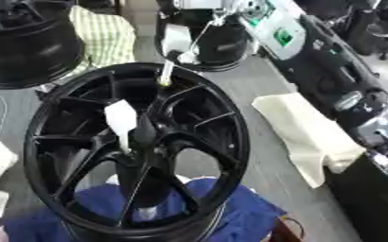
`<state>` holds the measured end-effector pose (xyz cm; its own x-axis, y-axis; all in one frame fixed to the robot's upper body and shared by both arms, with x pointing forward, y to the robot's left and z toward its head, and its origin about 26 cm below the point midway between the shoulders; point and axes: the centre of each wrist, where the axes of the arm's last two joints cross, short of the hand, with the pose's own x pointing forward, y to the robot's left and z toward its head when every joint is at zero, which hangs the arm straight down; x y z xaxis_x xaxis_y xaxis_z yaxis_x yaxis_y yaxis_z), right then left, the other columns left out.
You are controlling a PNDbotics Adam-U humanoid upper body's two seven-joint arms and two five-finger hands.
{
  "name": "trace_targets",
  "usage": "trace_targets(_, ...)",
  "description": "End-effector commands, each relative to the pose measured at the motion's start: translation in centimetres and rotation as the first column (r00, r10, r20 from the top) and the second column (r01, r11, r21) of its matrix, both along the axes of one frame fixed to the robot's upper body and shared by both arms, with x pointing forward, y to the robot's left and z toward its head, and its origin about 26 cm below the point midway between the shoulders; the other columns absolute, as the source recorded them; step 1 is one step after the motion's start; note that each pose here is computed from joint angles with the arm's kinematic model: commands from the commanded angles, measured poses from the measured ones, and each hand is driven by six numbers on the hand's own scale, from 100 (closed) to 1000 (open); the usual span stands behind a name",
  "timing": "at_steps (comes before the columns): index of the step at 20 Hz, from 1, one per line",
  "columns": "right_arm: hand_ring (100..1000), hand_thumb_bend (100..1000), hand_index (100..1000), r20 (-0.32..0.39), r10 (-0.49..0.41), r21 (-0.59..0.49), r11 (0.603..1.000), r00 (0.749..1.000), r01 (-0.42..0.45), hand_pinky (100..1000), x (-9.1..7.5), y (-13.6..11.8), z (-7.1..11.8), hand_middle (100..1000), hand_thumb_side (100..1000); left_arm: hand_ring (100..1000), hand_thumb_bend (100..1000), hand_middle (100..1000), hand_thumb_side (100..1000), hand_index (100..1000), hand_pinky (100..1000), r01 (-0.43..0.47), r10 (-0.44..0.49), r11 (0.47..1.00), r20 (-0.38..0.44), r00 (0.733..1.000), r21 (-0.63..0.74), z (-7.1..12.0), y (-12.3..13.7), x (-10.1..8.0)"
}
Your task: Pull the pin out of the wheel hub.
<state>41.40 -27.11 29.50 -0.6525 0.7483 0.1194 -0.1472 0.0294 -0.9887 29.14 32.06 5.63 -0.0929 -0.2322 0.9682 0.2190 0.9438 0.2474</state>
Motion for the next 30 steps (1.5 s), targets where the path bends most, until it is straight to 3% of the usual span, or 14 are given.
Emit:
trace_targets(1,644,138,676,0.095,-0.089,0.037,0.996,0.991,0.086,701,-2.0,-3.7,2.9,453,159,909,157,619,528,773,454,-0.031,0.03,0.999,0.023,0.999,0.035,0.9,1.0,-0.1)
trace_targets(4,622,121,671,0.112,-0.199,0.086,0.978,0.973,0.19,680,-3.4,-7.2,3.1,441,152,909,158,619,528,772,453,-0.063,0.062,0.998,0.029,0.998,0.032,1.0,1.5,-0.3)
trace_targets(7,599,120,662,0.111,-0.327,0.149,0.939,0.939,0.309,651,-4.9,-11.2,3.4,430,158,909,158,619,527,772,453,-0.092,0.091,0.995,0.036,0.995,0.025,1.0,1.8,-0.4)
trace_targets(9,594,122,672,0.07,-0.412,0.217,0.895,0.909,0.389,644,-5.2,-13.6,2.4,439,164,909,158,618,527,772,453,-0.11,0.109,0.994,0.039,0.993,0.021,1.0,2.0,-0.5)
trace_targets(10,610,136,750,0.054,-0.444,0.249,0.873,0.894,0.419,644,-5.4,-14.6,1.7,524,154,909,159,618,527,772,453,-0.115,0.114,0.993,0.041,0.993,0.02,1.1,2.1,-0.6)
trace_targets(11,613,138,761,0.03,-0.483,0.278,0.845,0.875,0.456,646,-5.5,-15.5,0.7,538,157,909,159,618,527,772,453,-0.122,0.122,0.992,0.045,0.992,0.017,1.1,2.2,-0.6)
trace_targets(12,659,178,845,-0.001,-0.524,0.303,0.811,0.852,0.5,667,-5.4,-16.4,-0.7,693,178,909,159,618,527,772,453,-0.128,0.127,0.992,0.049,0.991,0.015,1.2,2.2,-0.5)
trace_targets(13,665,184,852,-0.037,-0.565,0.322,0.774,0.824,0.545,670,-5.4,-17.2,-2.3,710,186,909,160,618,527,772,453,-0.132,0.131,0.991,0.052,0.99,0.014,1.3,2.2,-0.5)
trace_targets(14,707,215,891,-0.072,-0.598,0.332,0.74,0.798,0.584,688,-5.4,-17.9,-4.0,802,248,909,160,618,527,772,453,-0.135,0.134,0.991,0.055,0.99,0.012,1.3,2.2,-0.5)
trace_targets(16,731,260,901,-0.152,-0.673,0.351,0.648,0.724,0.676,699,-5.8,-19.4,-7.6,855,346,909,159,618,527,772,453,-0.143,0.142,0.99,0.059,0.988,0.006,1.3,2.3,-0.5)
trace_targets(19,719,271,889,-0.271,-0.748,0.366,0.502,0.605,0.784,680,-7.0,-21.4,-13.0,855,405,909,160,618,526,772,453,-0.145,0.145,0.989,0.062,0.988,0.001,1.3,2.2,-0.5)
trace_targets(22,684,251,866,-0.361,-0.765,0.411,0.383,0.534,0.827,645,-8.9,-22.3,-17.3,818,418,909,160,618,526,772,453,-0.143,0.143,0.99,0.063,0.988,-0.003,1.3,2.1,-0.4)
trace_targets(25,651,230,851,-0.406,-0.758,0.482,0.298,0.511,0.824,617,-11.0,-22.4,-20.4,774,409,909,160,618,527,772,454,-0.136,0.136,0.991,0.061,0.989,-0.007,1.2,2.0,-0.4)
trace_targets(30,602,164,830,-0.442,-0.723,0.579,0.223,0.531,0.784,583,-14.0,-20.1,-24.7,710,328,909,158,618,526,772,454,-0.124,0.125,0.992,0.052,0.991,-0.006,1.0,1.8,-0.4)
